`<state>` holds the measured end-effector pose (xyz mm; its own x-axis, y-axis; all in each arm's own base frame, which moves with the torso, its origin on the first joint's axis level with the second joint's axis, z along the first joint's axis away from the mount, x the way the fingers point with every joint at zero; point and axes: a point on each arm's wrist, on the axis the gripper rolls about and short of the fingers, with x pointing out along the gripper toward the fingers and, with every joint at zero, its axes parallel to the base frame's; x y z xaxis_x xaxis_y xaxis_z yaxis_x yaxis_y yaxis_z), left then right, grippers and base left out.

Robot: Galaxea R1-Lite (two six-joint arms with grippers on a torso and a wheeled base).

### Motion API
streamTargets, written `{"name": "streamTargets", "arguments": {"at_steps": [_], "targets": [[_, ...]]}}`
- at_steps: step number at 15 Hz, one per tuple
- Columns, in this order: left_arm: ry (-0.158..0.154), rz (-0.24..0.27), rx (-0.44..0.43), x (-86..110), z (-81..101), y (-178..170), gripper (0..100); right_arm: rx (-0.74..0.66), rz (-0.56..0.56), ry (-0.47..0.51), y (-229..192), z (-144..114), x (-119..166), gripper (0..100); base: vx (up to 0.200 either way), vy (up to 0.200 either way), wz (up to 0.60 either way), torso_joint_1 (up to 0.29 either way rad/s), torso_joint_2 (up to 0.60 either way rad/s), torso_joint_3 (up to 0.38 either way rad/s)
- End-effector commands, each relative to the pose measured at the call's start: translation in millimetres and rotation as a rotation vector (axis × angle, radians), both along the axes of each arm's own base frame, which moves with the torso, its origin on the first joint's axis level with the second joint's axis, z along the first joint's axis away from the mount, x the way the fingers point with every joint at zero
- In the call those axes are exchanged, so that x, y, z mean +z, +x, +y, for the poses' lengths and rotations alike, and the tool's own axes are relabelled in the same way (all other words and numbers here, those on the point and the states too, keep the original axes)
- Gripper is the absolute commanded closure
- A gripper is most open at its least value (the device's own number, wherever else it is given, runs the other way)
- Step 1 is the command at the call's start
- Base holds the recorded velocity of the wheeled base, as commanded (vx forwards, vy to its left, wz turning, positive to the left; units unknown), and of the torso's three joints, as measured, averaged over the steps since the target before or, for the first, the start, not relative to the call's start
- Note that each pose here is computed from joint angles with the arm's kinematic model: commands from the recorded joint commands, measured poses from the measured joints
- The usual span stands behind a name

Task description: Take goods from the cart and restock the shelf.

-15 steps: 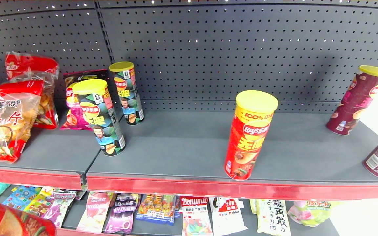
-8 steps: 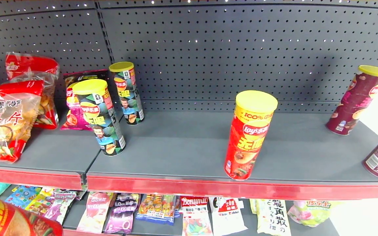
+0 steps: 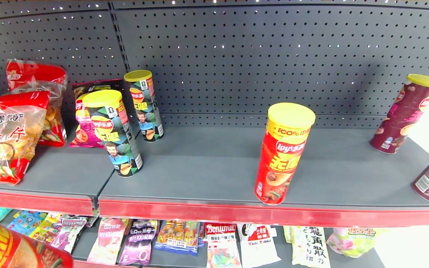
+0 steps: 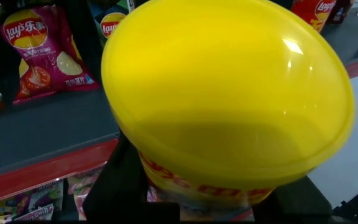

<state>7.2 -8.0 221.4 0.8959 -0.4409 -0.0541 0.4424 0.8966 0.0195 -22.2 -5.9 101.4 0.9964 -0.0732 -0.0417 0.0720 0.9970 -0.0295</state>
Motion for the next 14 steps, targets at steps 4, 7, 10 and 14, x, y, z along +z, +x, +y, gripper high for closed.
{"name": "streamTargets", "arguments": {"at_steps": [4, 7, 10, 14], "targets": [[0.0, -0.003, 0.006, -0.8, 0.2, -0.7, 100, 0.153, 0.093, 0.022, 9.2, 6.1, -23.1, 0, 0.0, 0.0, 0.0, 0.0, 0.0, 0.0], [-0.001, -0.006, 0.007, -1.3, 0.4, -1.9, 100, 0.055, 0.037, 0.029, 5.4, 7.3, -24.1, 0, 0.0, 0.0, 0.0, 0.0, 0.0, 0.0], [-0.003, -0.02, 0.007, -0.3, 0.7, -4.2, 100, 0.145, 0.003, 0.021, 2.4, 6.9, -24.6, 0, 0.0, 0.0, 0.0, 0.0, 0.0, 0.0], [-0.004, -0.029, 0.006, -2.2, 1.2, -7.7, 100, 0.133, -0.037, 0.022, -0.4, 7.1, -25.6, 0, 0.0, 0.0, 0.0, 0.0, 0.0, 0.0]]}}
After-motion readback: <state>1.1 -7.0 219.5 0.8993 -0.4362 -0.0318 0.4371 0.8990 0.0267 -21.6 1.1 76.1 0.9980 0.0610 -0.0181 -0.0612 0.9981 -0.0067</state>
